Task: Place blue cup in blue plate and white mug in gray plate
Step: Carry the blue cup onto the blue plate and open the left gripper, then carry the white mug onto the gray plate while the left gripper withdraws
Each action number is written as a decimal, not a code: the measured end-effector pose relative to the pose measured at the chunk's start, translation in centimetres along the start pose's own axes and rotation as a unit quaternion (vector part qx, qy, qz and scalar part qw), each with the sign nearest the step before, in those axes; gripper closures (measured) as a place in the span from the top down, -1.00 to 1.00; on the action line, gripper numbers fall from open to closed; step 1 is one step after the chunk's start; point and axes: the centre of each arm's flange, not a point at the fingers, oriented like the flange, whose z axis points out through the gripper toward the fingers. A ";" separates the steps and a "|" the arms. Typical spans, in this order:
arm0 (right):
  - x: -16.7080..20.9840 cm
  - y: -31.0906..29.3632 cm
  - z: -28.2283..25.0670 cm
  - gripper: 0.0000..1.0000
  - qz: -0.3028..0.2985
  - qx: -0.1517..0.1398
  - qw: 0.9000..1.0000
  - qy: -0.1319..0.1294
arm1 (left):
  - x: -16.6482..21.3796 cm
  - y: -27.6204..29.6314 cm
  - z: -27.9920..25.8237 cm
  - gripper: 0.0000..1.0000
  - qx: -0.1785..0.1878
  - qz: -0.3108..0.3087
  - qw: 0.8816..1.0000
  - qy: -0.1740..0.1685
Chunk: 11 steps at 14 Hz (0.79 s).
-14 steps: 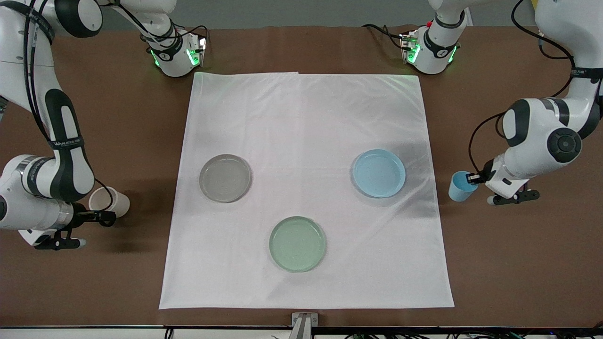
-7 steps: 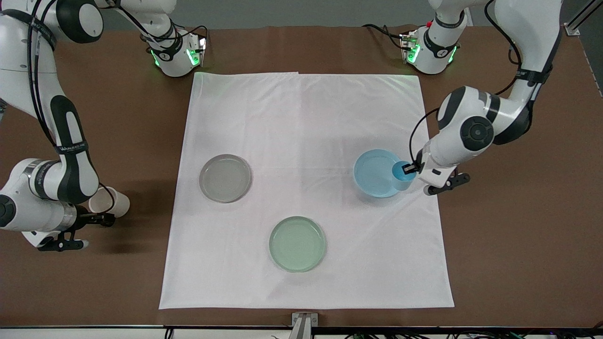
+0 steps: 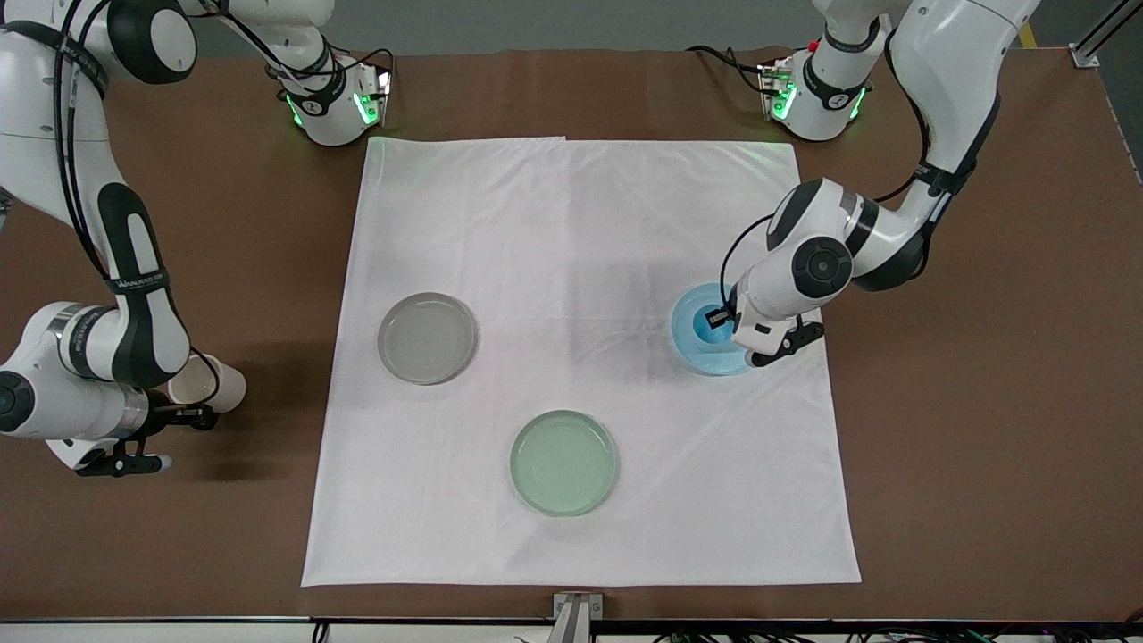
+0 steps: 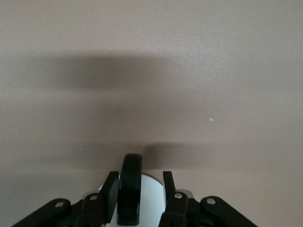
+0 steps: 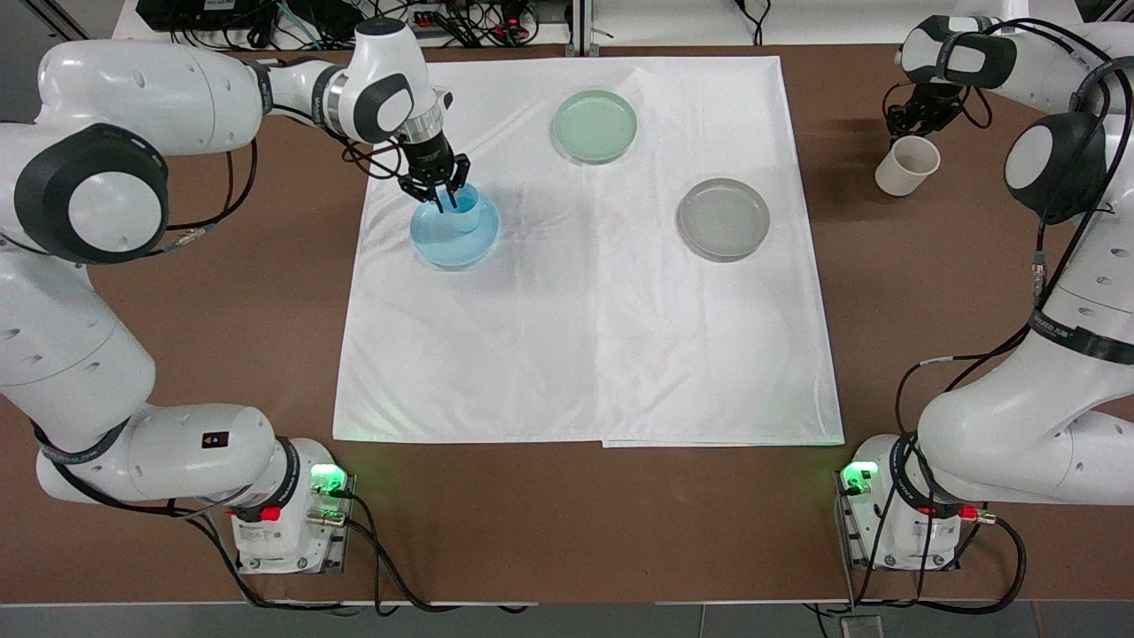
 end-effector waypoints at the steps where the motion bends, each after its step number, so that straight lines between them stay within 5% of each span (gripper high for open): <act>1: 0.0 0.0 0.0 -0.22 0.000 0.000 1.000 0.000 | 0.3 -0.1 -0.1 -0.13 -0.001 -0.002 1.000 0.000; 7: 0.0 -0.1 0.0 -0.68 -0.001 0.001 1.000 0.000 | 4.5 -0.1 -7.1 0.98 -0.047 -0.025 0.998 0.045; 11: 0.3 -1.0 -0.2 -0.80 -0.007 0.004 1.000 0.002 | 9.5 -3.5 -17.2 1.00 -0.030 0.012 0.995 0.094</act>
